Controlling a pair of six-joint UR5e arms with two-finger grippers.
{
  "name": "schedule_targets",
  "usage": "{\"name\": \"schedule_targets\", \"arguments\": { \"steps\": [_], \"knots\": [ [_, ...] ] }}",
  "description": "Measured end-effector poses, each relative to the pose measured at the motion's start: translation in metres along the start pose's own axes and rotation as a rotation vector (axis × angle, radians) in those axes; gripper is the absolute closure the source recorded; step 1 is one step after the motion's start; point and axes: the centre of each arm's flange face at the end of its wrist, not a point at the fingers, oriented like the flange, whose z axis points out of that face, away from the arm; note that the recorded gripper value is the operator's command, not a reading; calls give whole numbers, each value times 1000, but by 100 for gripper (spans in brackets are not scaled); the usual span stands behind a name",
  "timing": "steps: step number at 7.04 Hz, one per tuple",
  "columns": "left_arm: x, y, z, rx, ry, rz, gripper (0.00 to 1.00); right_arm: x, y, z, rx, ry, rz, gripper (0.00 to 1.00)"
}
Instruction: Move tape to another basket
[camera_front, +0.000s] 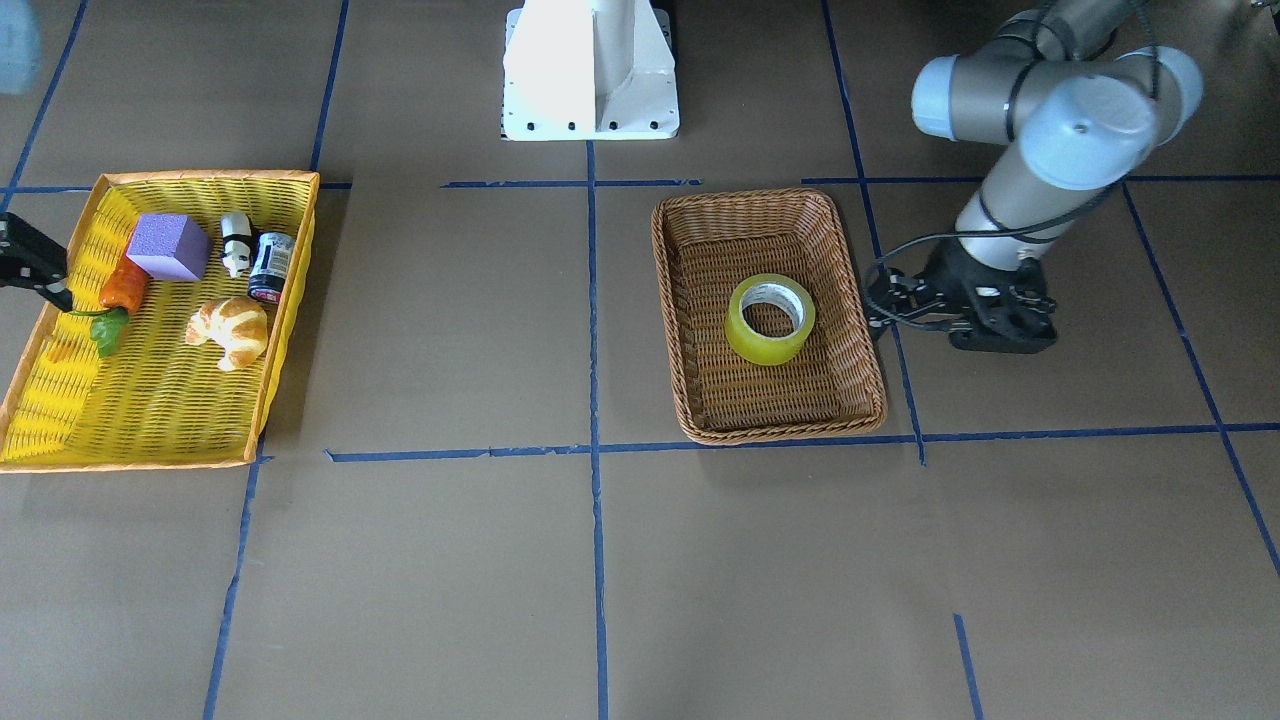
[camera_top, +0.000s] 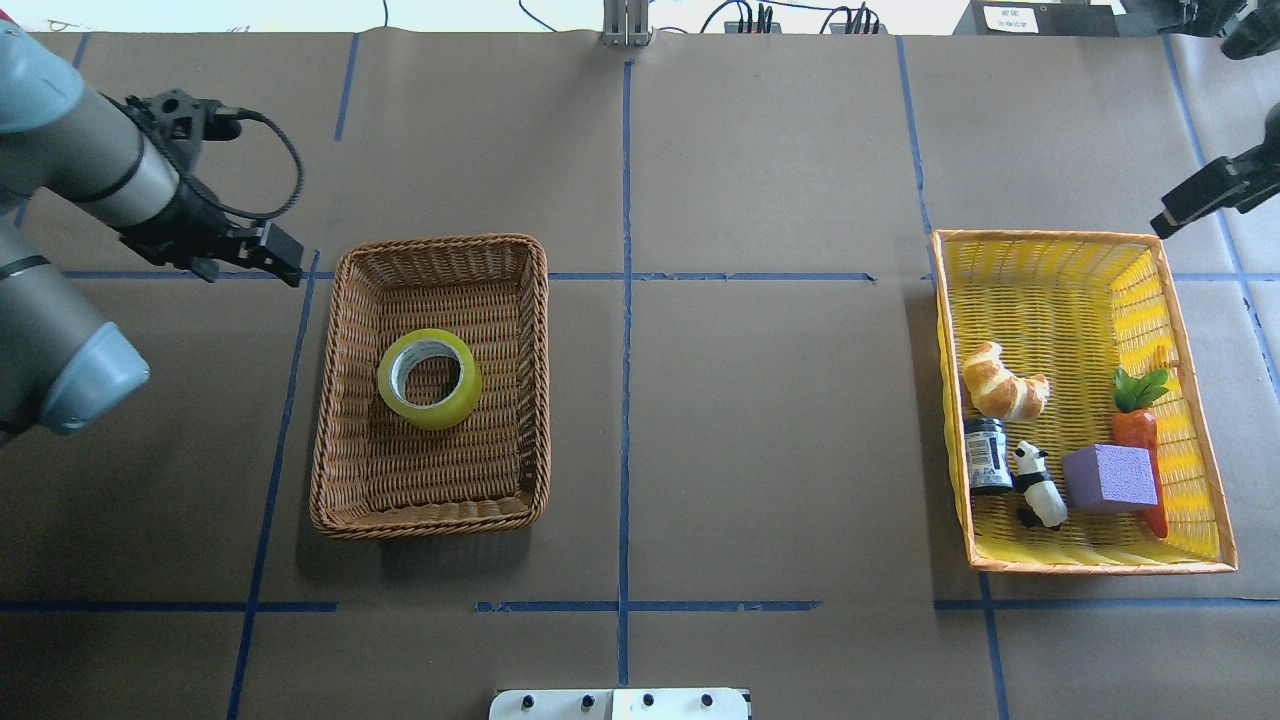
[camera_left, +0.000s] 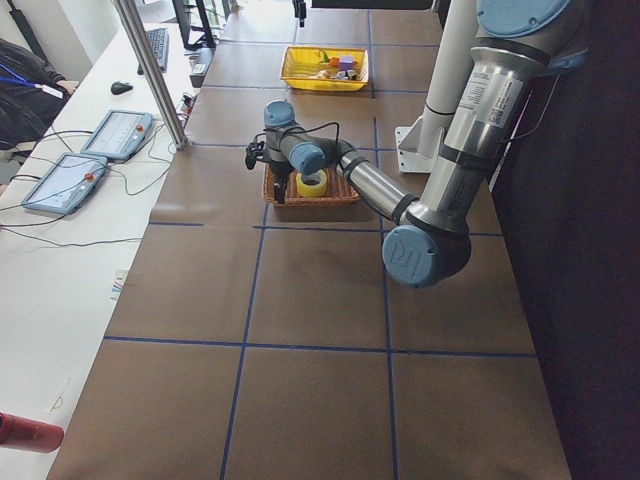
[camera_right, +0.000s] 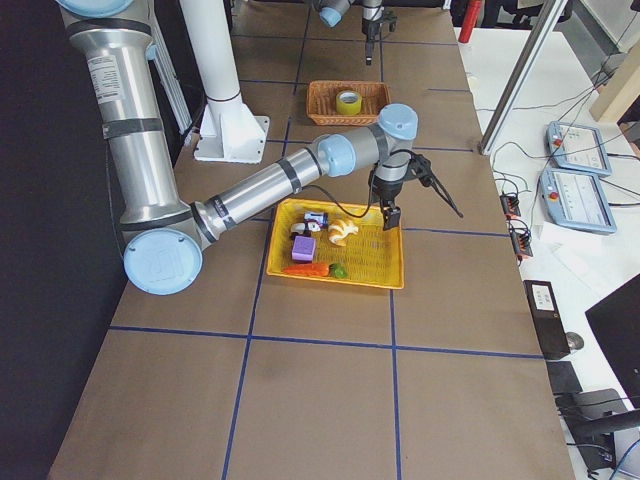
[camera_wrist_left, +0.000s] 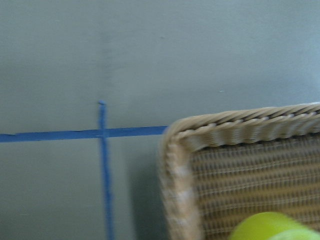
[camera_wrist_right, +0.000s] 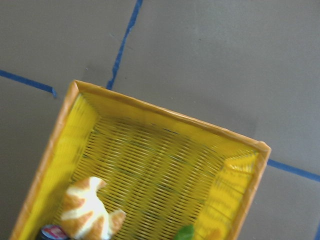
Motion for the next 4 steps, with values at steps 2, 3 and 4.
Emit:
{"name": "schedule_targets", "arguments": {
  "steps": [2, 3, 4],
  "knots": [
    [-109, 18, -26, -19, 3, 53, 0, 101, 42, 3, -18, -28, 2, 0],
    [-157, 29, -38, -17, -6, 67, 0, 147, 64, 6, -22, -37, 7, 0],
    [-199, 41, -48, -16, -10, 77, 0, 185, 86, 10, -29, -45, 29, 0]
  ]
}}
